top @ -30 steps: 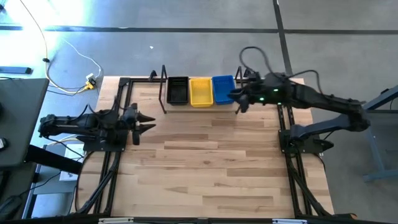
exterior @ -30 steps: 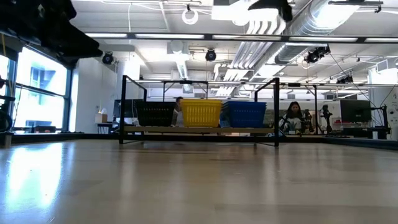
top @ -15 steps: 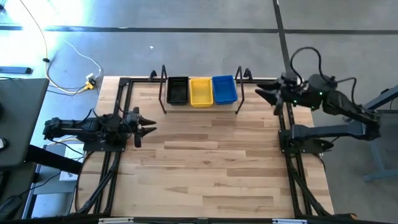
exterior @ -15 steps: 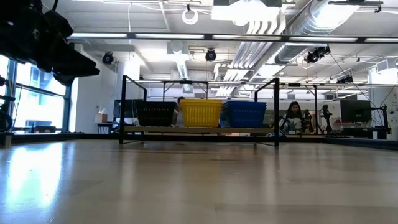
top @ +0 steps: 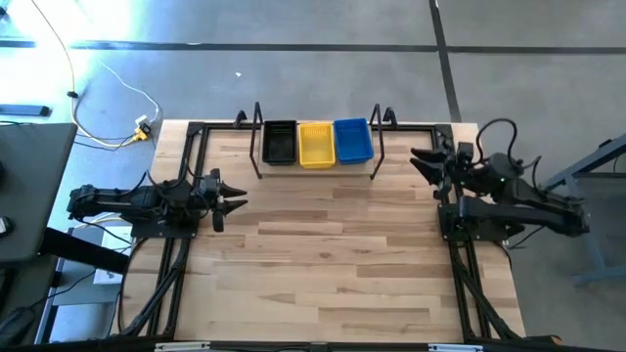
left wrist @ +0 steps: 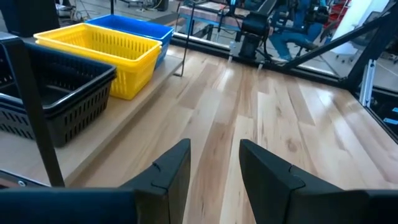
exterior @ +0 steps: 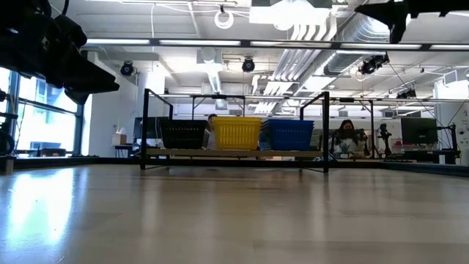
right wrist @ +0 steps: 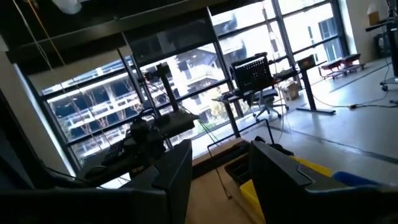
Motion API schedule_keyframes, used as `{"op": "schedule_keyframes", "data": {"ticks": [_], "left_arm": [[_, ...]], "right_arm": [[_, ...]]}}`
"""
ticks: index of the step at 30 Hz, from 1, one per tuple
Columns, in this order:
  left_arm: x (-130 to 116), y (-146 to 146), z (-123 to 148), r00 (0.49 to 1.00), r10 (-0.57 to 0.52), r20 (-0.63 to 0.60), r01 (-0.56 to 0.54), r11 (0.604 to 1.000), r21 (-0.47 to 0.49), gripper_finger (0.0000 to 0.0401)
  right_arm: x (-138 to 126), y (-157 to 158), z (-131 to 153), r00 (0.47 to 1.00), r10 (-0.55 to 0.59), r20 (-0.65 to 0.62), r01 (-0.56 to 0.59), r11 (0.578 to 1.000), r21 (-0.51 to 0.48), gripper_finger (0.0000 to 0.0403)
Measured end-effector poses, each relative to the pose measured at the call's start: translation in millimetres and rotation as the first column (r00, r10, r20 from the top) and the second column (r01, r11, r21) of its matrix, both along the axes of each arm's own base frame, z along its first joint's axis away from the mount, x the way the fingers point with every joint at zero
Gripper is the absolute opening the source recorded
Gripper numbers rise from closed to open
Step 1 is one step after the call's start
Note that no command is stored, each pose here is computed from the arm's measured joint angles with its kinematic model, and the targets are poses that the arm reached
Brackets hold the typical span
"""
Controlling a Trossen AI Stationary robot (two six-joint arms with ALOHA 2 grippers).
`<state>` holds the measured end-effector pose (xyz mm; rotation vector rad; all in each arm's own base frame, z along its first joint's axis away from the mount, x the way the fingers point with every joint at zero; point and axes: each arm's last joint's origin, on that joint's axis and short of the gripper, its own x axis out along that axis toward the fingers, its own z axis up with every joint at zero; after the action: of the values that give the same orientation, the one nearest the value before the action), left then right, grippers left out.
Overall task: Stack baskets on shelf by color
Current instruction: Return to Home Position
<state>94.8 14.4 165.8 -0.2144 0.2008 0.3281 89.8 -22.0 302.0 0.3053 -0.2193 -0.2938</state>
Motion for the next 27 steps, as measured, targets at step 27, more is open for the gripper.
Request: {"op": "schedule_keyframes", "data": {"ticks": [27], "left_arm": [[0,0,0,1.000,0.001,-0.003,-0.001,1.000,0.000,0.0129]], "right_arm": [[15,-3,-134,0.987,0.034,-0.160,-0.003,0.982,0.190,0.0144]]}}
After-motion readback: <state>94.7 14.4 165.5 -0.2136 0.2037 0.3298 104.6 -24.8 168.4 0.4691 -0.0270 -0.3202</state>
